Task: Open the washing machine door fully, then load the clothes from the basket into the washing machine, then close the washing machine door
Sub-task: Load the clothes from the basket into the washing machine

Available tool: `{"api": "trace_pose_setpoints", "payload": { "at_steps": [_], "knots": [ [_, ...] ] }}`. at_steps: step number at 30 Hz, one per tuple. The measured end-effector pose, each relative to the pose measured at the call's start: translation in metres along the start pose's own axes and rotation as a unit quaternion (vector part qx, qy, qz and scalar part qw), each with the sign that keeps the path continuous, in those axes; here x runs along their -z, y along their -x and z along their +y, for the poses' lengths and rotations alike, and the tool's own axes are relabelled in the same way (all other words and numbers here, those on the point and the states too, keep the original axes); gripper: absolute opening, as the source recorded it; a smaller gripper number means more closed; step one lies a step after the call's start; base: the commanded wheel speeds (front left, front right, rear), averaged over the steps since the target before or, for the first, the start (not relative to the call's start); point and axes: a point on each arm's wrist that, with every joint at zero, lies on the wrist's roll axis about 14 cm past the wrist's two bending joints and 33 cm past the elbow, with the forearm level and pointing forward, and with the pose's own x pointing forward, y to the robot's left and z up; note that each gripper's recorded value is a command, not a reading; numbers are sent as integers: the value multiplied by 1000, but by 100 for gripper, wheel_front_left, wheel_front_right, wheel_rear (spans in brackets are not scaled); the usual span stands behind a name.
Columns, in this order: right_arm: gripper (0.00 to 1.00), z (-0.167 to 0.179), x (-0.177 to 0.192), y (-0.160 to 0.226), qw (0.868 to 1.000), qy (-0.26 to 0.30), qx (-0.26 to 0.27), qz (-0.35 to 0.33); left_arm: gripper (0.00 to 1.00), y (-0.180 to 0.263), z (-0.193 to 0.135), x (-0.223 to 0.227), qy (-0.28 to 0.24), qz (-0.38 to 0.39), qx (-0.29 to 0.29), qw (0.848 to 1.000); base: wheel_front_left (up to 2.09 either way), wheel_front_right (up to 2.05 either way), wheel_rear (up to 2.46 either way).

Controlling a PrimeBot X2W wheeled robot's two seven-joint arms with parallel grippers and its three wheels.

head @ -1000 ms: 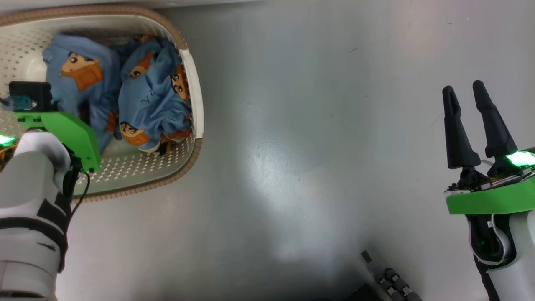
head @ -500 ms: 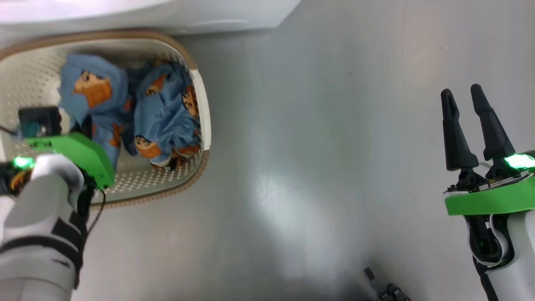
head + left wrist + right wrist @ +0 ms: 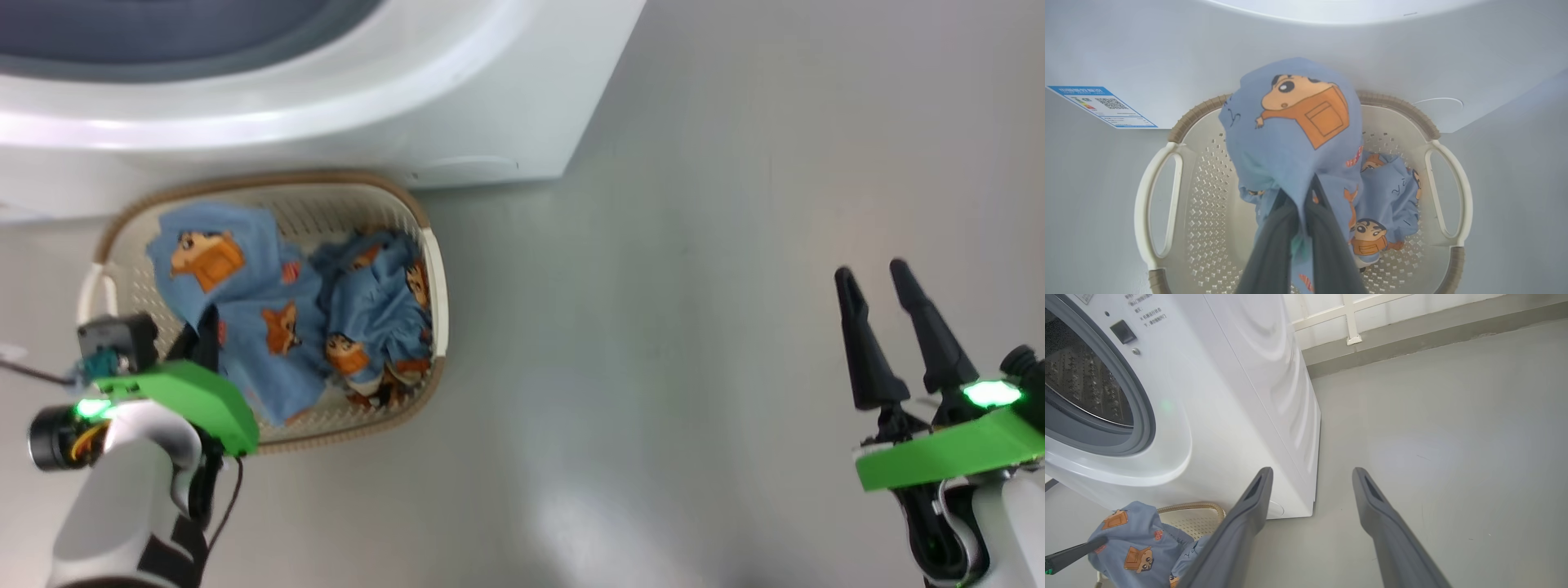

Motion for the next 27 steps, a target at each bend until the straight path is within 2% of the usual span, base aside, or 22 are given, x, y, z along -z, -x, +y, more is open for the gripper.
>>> {"api": "trace_pose_setpoints", "payload": {
  "at_steps": [12, 21, 27],
  "knots": [
    [100, 10, -26, 46, 1000, 3, -9, -20, 0, 71, -2, -54, -3, -109, 9, 994, 0, 0, 0],
    [100, 17, -43, 70, 999, 12, -21, -40, 0, 125, -14, -96, -4, -205, 33, 978, 0, 0, 0],
    [100, 14, -43, 83, 999, 12, -16, -40, 0, 155, -8, -107, 2, -242, 23, 970, 0, 0, 0]
  ]
}}
